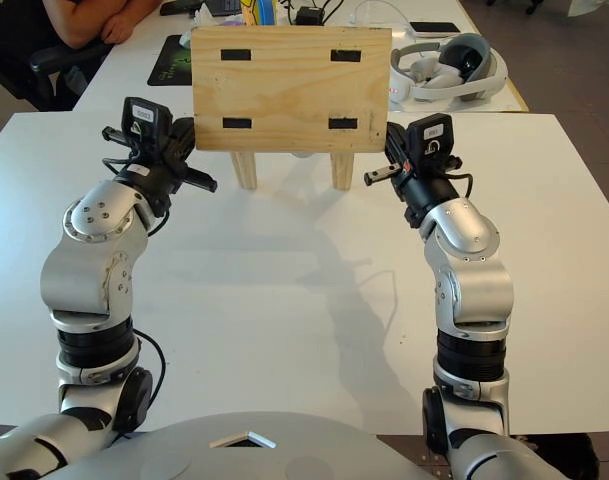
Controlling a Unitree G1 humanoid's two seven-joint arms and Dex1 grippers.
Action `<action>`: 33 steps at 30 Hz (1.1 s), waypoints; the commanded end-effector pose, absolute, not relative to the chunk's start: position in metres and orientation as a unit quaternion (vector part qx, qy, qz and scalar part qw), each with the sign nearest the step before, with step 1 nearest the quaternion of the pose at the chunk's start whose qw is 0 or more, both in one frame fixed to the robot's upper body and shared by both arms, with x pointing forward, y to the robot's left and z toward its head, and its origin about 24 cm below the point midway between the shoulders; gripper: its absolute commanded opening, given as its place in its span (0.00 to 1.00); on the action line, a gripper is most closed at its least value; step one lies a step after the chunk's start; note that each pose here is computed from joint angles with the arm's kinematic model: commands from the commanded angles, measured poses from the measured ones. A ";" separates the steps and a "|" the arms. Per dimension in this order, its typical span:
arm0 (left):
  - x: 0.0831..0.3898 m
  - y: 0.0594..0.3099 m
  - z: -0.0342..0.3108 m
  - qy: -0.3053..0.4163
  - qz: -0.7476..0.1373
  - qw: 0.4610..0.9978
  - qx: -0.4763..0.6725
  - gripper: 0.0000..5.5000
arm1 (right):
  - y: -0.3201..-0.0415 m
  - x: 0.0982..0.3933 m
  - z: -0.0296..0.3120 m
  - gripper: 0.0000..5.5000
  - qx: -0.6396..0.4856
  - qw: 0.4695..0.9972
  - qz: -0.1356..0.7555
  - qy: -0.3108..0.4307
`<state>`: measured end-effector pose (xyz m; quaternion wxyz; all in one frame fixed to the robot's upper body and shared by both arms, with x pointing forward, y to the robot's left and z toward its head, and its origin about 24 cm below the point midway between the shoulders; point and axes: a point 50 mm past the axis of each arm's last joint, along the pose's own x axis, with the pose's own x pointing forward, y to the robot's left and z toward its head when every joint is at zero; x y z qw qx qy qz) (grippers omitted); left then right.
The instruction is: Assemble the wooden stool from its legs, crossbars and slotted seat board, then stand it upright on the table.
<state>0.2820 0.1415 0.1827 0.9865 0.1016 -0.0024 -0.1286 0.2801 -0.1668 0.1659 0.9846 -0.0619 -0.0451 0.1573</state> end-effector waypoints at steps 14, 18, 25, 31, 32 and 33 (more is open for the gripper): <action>0.291 0.114 0.187 -0.008 -0.217 0.972 0.091 0.00 | -0.131 0.291 0.190 0.01 -0.027 0.969 0.227 -0.094; 0.293 0.116 0.198 -0.026 -0.209 0.974 0.089 0.00 | -0.131 0.295 0.202 0.01 -0.029 0.967 0.227 -0.114; 0.303 0.121 0.202 -0.030 -0.190 0.977 0.091 0.00 | -0.133 0.304 0.205 0.01 -0.020 0.971 0.209 -0.117; 0.317 0.136 0.190 -0.017 -0.152 0.983 0.106 0.00 | -0.144 0.318 0.191 0.01 -0.024 0.984 0.150 -0.092; 0.318 0.140 0.188 -0.022 -0.137 0.985 0.105 0.00 | -0.151 0.318 0.192 0.01 -0.025 0.987 0.123 -0.104; 0.318 0.146 0.186 -0.029 -0.117 0.987 0.107 0.00 | -0.156 0.316 0.194 0.01 -0.026 0.987 0.100 -0.120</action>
